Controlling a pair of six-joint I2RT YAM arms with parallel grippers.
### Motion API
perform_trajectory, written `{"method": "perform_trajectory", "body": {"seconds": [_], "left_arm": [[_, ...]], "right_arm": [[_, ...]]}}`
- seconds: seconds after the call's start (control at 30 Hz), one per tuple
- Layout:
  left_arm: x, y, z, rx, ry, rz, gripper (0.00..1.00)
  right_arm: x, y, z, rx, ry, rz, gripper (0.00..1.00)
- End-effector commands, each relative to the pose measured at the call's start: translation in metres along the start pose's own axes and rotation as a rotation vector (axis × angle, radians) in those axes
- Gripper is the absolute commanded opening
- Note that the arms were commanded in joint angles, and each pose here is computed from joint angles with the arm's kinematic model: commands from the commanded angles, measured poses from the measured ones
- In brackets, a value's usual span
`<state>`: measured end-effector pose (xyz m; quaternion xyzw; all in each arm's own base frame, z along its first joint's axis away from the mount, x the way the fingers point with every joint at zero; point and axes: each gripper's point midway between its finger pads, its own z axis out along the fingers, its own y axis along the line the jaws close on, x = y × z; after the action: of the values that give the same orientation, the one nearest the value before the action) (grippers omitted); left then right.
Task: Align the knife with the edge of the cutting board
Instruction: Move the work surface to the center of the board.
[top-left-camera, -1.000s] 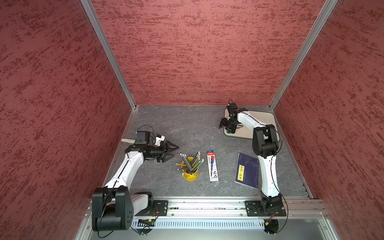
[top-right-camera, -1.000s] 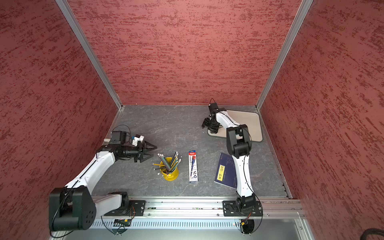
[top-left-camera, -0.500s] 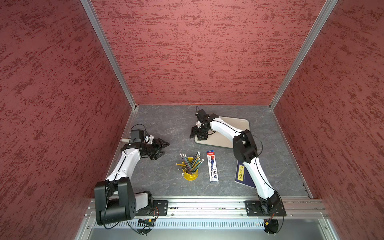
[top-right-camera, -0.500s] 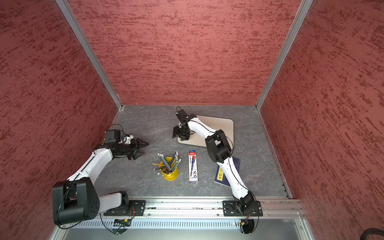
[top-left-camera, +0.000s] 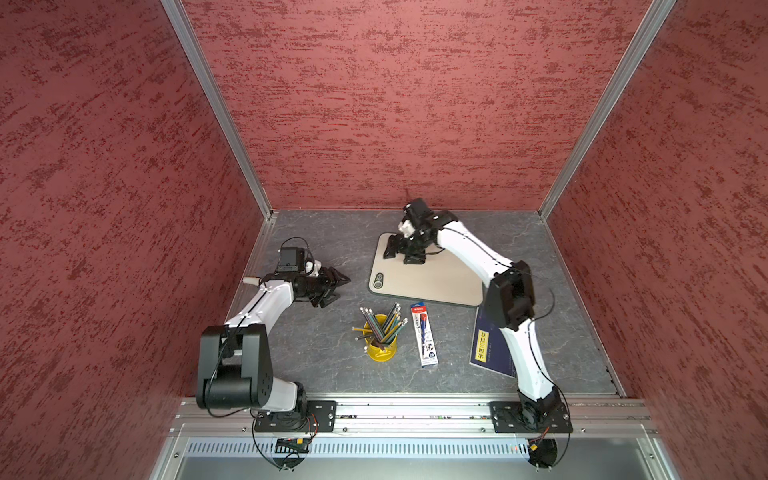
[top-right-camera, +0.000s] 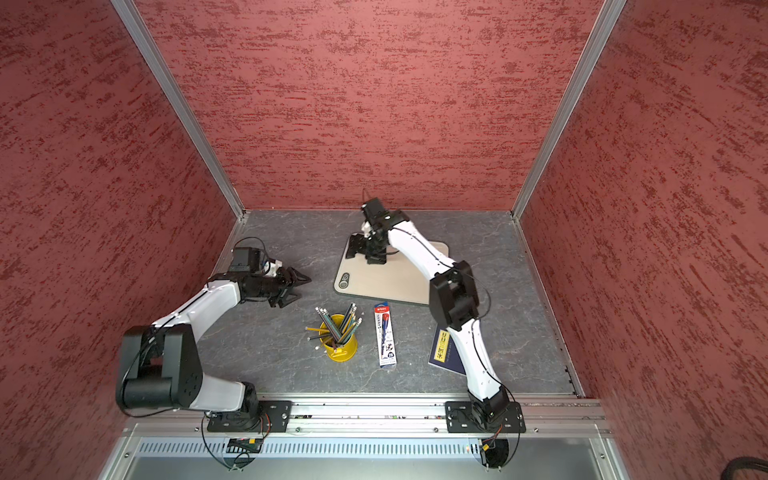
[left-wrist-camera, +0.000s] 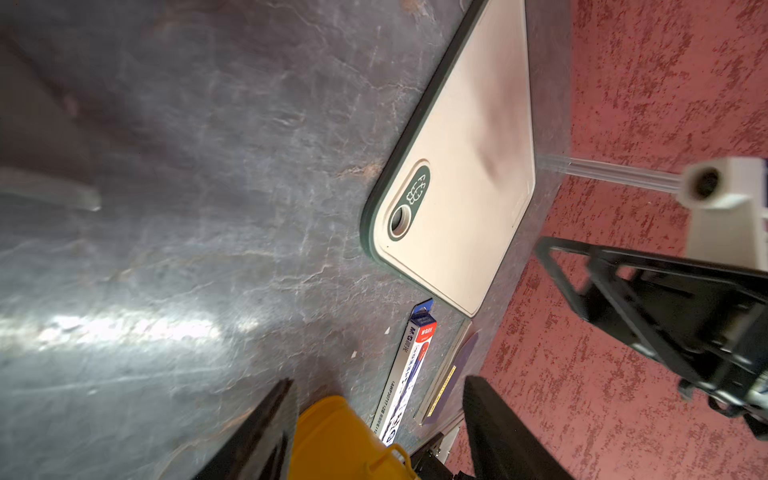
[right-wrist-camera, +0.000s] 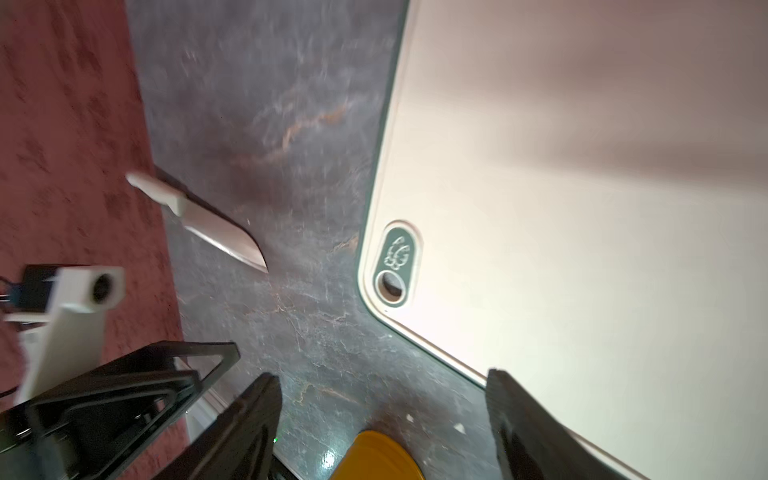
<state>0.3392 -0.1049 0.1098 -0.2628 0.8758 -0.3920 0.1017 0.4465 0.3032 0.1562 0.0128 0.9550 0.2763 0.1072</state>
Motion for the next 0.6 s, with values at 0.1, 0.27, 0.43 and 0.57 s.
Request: {"method": "perform_trajectory", "body": {"seconds": [0.1, 0.27, 0.43, 0.57], "left_arm": [[-0.021, -0.027, 0.049, -0.049, 0.035, 0.098, 0.68], [-0.03, -0.03, 0.076, -0.088, 0.077, 0.105, 0.69], [-0.038, -0.028, 0.085, -0.136, 0.077, 0.128, 0.69], [-0.041, -0.022, 0.092, -0.183, 0.091, 0.132, 0.69]], "right_arm": [[-0.027, -0.164, -0.074, 0.274, -0.14, 0.288, 0.84], [0.0, -0.24, -0.09, 0.322, -0.103, 0.431, 0.87], [0.024, -0.268, -0.081, 0.346, -0.061, 0.442, 0.89], [0.031, -0.262, -0.062, 0.259, -0.027, 0.435, 0.9]]}}
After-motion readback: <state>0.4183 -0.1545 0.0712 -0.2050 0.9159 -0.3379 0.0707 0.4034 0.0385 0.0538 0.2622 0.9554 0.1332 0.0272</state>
